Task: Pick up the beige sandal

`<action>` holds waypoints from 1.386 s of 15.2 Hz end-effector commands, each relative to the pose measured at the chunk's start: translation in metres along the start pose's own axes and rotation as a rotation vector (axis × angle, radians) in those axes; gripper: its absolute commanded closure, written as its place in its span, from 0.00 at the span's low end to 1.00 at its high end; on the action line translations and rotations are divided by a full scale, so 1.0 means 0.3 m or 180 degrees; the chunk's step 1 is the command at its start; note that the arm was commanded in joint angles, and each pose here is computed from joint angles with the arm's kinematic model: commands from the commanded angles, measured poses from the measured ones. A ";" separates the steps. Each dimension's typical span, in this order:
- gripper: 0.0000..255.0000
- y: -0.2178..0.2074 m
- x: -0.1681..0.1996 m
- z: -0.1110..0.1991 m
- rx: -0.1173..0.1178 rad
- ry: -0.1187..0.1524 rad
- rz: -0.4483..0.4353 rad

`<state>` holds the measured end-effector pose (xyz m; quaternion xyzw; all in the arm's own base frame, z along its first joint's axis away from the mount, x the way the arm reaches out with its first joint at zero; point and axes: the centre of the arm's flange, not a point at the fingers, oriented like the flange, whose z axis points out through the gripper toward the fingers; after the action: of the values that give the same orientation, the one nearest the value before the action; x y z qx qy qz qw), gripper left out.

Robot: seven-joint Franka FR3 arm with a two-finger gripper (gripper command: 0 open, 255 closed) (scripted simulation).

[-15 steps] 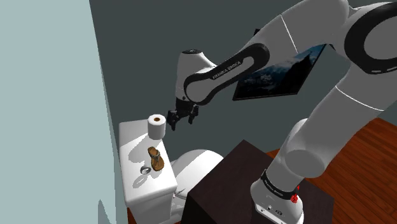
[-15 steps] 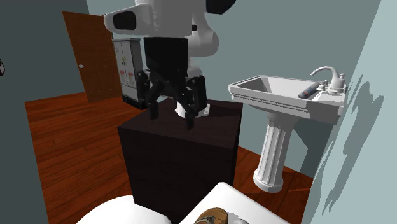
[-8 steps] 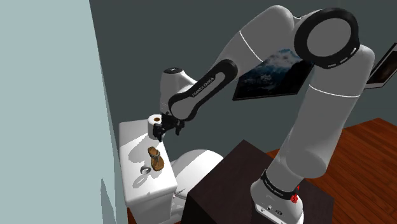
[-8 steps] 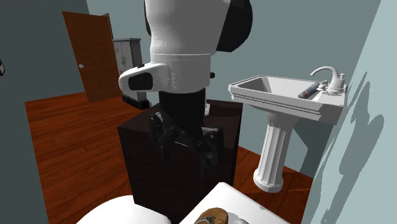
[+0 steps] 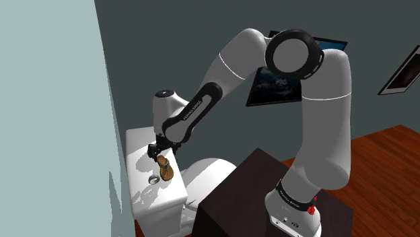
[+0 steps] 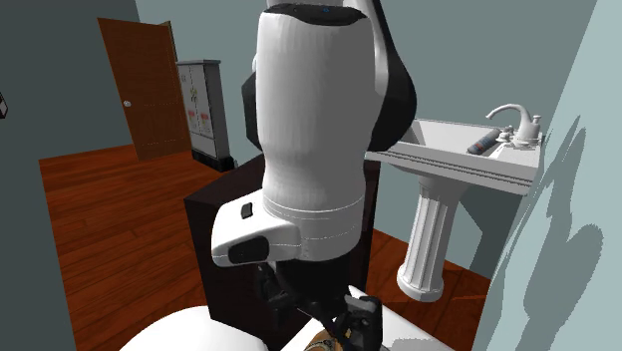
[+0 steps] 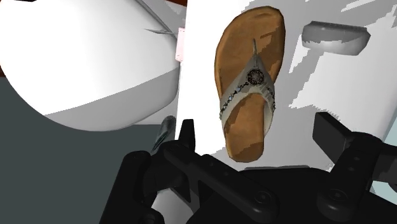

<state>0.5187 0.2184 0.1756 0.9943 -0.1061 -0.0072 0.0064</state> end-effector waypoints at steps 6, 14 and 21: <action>0.00 -0.009 0.011 0.132 0.0001 0.0000 0.0004; 1.00 -0.010 0.013 0.144 0.0001 0.0000 0.0004; 1.00 -0.008 0.011 0.089 0.0001 0.0000 0.0004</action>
<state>0.5220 0.2196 0.1445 0.9942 -0.1068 -0.0072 0.0064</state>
